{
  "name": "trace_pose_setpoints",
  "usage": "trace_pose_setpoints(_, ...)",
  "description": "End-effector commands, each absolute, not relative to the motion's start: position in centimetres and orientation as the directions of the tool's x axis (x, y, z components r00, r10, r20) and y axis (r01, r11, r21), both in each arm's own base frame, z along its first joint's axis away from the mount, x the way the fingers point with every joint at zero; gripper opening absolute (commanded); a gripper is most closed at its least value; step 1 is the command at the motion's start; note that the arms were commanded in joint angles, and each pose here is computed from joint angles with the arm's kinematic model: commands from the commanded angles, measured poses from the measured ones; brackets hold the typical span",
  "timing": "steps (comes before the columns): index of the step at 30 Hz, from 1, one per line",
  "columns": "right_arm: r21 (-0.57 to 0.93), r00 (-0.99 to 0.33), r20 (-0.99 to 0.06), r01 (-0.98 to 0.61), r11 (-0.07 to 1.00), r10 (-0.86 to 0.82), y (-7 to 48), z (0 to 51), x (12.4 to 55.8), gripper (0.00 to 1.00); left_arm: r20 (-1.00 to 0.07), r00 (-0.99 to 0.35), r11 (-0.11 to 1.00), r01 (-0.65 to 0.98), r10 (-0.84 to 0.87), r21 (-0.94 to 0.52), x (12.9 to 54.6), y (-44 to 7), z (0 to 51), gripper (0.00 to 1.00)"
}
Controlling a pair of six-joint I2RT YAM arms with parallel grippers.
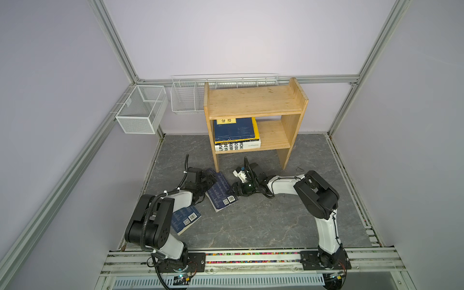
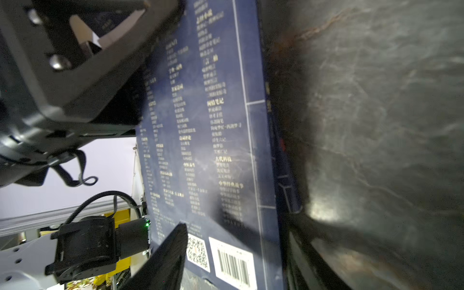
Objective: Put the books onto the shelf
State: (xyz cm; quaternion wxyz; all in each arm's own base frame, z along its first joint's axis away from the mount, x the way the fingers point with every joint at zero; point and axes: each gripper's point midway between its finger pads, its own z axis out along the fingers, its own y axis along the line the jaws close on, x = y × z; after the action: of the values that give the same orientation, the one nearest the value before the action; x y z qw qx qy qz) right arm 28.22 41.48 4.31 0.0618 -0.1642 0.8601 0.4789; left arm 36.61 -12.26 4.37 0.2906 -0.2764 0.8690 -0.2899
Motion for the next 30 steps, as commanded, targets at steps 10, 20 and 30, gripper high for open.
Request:
trace_pose_setpoints(10, 0.940, -0.953, -0.206, -0.256, 0.224, -0.223, 43.2, 11.4, 25.9, 0.50, -0.120, -0.766, 0.679, -0.473, -0.632, -0.561, 31.0, -12.9, -2.5, 0.81)
trace_pose_setpoints(20, 0.909, -0.969, -0.125, -0.198, 0.367, -0.212, 42.4, 8.6, 26.0, 0.27, -0.120, -0.766, 0.680, -0.472, -0.631, -0.561, 31.0, -12.9, -2.5, 0.81)
trace_pose_setpoints(30, 0.923, -0.963, -0.133, -0.207, 0.324, -0.236, 43.5, 9.9, 25.6, 0.16, -0.130, -0.766, 0.683, -0.466, -0.630, -0.563, 30.9, -12.7, -1.9, 0.82)
